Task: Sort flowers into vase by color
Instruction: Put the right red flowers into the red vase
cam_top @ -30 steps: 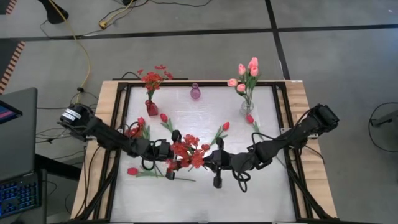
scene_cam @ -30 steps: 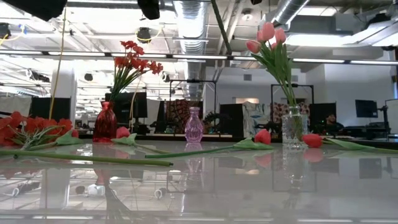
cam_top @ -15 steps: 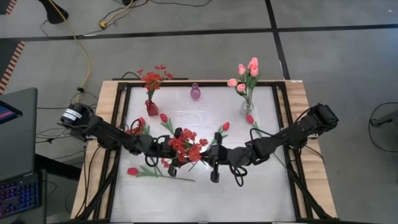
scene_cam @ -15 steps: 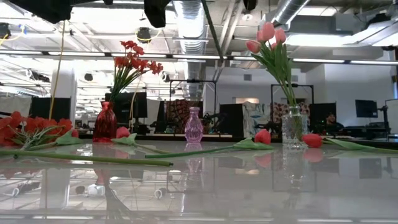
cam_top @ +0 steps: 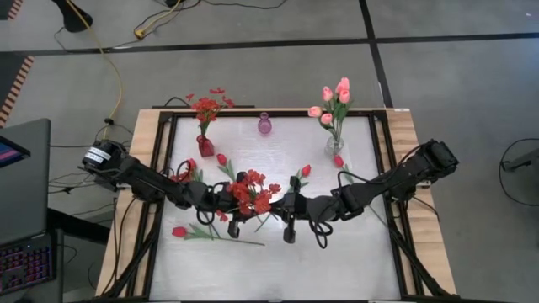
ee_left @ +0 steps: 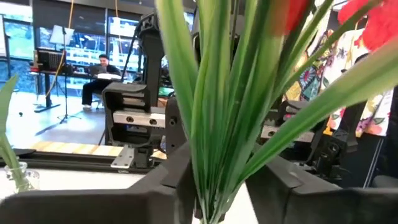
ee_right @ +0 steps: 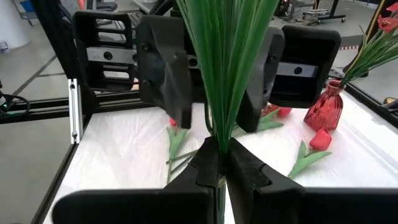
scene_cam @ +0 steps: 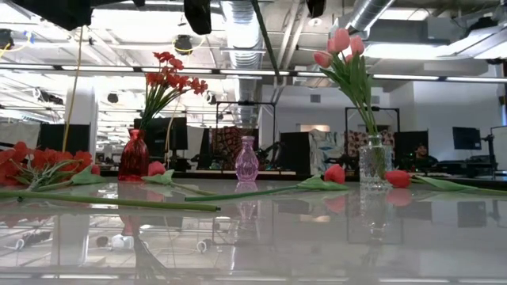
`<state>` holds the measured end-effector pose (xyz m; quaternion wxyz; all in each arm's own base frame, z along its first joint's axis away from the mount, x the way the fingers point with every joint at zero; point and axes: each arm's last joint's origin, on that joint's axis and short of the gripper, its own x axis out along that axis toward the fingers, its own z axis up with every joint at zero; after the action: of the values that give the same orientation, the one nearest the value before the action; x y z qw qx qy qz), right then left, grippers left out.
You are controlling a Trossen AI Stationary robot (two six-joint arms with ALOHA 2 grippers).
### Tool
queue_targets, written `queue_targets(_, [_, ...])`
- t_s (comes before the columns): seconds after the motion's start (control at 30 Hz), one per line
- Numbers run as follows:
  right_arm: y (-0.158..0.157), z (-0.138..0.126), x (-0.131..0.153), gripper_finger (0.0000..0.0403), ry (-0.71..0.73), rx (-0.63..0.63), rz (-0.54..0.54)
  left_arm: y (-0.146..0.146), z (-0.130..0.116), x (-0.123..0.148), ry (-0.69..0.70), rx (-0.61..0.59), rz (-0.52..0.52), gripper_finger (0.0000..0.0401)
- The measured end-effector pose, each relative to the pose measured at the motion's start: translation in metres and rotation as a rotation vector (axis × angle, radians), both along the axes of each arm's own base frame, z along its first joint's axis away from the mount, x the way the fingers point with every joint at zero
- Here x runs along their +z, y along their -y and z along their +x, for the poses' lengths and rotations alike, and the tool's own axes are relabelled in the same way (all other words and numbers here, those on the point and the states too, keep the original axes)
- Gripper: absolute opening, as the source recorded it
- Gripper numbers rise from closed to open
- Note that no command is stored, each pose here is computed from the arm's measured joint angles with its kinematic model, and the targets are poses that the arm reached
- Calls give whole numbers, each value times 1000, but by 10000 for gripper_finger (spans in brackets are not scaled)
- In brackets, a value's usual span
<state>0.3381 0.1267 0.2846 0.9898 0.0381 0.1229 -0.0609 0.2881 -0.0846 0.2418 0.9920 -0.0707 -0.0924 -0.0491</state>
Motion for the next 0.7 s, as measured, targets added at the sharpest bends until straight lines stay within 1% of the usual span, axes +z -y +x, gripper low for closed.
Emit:
queue_targets(0.23, [0, 0, 0, 59, 0, 0, 1, -4, 1, 0, -1, 14, -9, 14])
queue_targets(0.4, [0, 0, 1, 84, 6, 2, 2, -4, 1, 0, 1, 22, -21, 8])
queue_targets(0.5, [0, -1, 3, 118, 16, 7, -13, -4, 1, 0, 0, 35, -23, 4])
queue_targets(0.63, [3, -6, 11, 186, 26, 5, -14, -6, 0, 2, -5, 57, -26, 2])
queue_targets(0.7, [7, -11, 17, 223, 15, 4, -18, -9, -3, 6, -18, 87, -22, 2])
